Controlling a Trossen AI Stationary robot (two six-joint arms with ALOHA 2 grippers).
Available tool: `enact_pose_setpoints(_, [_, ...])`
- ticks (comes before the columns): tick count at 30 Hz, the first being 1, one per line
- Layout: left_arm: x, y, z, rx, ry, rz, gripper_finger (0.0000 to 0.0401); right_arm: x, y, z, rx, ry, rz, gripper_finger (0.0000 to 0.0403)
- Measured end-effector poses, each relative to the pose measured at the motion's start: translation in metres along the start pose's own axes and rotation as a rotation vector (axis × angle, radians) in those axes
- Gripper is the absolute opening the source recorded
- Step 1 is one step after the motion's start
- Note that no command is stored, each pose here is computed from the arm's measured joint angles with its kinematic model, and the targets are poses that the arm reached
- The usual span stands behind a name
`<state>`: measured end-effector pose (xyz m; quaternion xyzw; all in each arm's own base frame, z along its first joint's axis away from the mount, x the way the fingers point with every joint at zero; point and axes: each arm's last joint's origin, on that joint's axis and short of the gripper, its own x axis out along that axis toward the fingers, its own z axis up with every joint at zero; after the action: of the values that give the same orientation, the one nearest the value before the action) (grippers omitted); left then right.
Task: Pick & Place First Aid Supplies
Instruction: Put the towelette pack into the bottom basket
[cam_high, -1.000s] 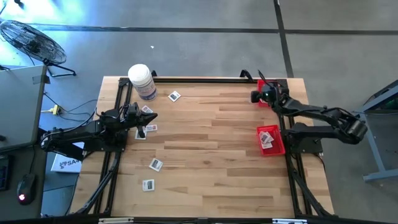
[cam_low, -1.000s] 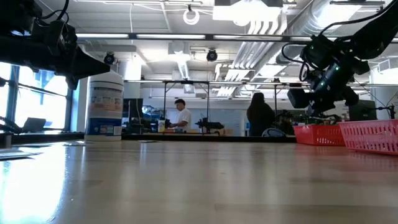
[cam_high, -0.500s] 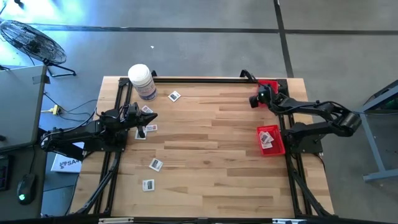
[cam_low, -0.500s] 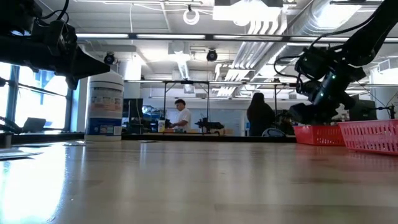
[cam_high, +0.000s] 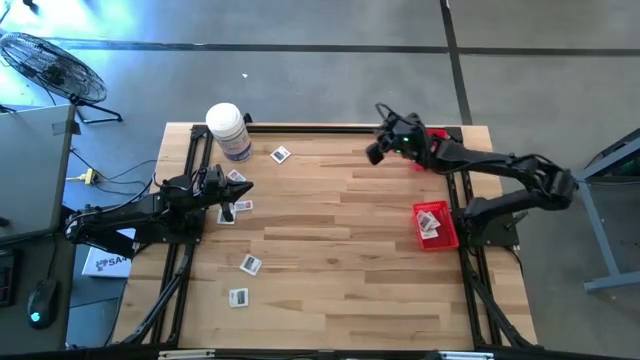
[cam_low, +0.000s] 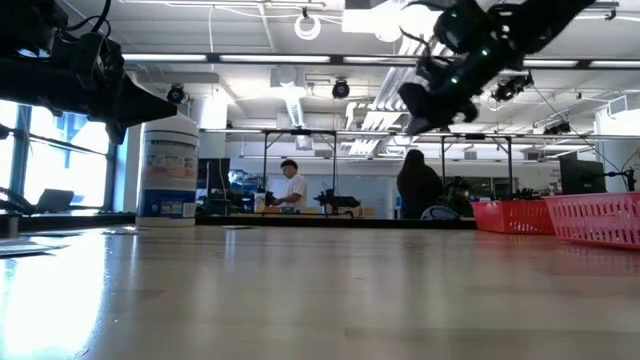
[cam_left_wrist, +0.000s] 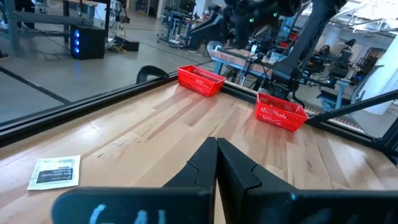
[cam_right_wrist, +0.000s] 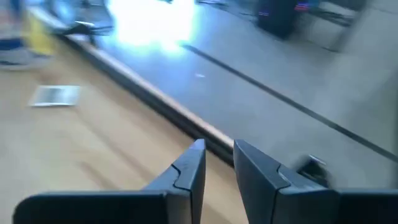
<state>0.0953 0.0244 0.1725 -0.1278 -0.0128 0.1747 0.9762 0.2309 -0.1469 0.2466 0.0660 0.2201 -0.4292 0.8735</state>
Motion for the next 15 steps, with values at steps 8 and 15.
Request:
enact_pose_setpoints(8, [0.0, 0.0, 0.0, 0.0, 0.0, 0.0, 0.0001, 0.04, 0.077, 0.02, -0.044, 0.083, 0.253, 0.0078])
enact_pose_setpoints(15, [0.0, 0.0, 0.0, 0.0, 0.0, 0.0, 0.0001, 0.078, 0.152, 0.025, -0.165, 0.17, 0.415, 0.0078])
